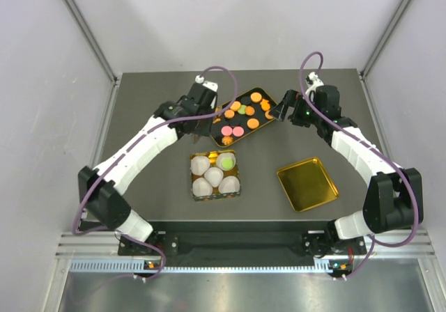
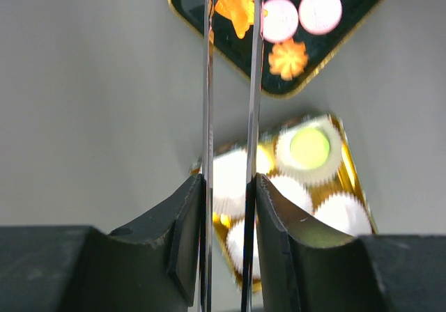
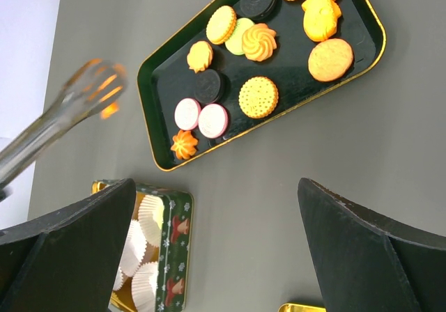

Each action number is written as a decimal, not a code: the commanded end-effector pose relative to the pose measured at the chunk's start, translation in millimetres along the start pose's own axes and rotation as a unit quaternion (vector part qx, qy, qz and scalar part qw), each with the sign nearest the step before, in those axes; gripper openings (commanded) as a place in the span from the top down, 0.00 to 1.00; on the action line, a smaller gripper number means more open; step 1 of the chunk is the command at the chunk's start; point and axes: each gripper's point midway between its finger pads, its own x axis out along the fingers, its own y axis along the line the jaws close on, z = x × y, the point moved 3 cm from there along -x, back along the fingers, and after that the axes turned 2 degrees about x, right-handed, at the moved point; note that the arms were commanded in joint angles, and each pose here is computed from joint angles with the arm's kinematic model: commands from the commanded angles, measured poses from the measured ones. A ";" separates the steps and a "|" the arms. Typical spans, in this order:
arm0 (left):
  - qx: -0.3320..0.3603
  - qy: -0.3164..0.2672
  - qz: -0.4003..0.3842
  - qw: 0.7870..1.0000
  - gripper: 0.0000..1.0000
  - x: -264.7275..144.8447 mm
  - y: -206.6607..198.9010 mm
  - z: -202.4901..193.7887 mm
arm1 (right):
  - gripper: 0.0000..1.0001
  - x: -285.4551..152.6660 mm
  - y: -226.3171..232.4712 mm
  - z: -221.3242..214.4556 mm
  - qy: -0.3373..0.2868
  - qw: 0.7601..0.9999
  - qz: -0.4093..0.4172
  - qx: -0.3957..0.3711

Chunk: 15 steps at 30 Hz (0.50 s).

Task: Pack the cookies

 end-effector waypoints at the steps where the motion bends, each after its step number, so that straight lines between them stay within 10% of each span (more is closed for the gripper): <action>1: 0.003 -0.014 -0.009 1.000 0.72 -44.9 8.0 -12.7 | 0.00 -4.1 18.6 21.4 -0.030 0.999 0.021 -0.025; 15: -0.010 0.029 0.006 1.000 0.72 -103.1 10.1 -99.9 | 0.00 -1.2 15.1 20.4 -0.028 0.999 0.015 -0.025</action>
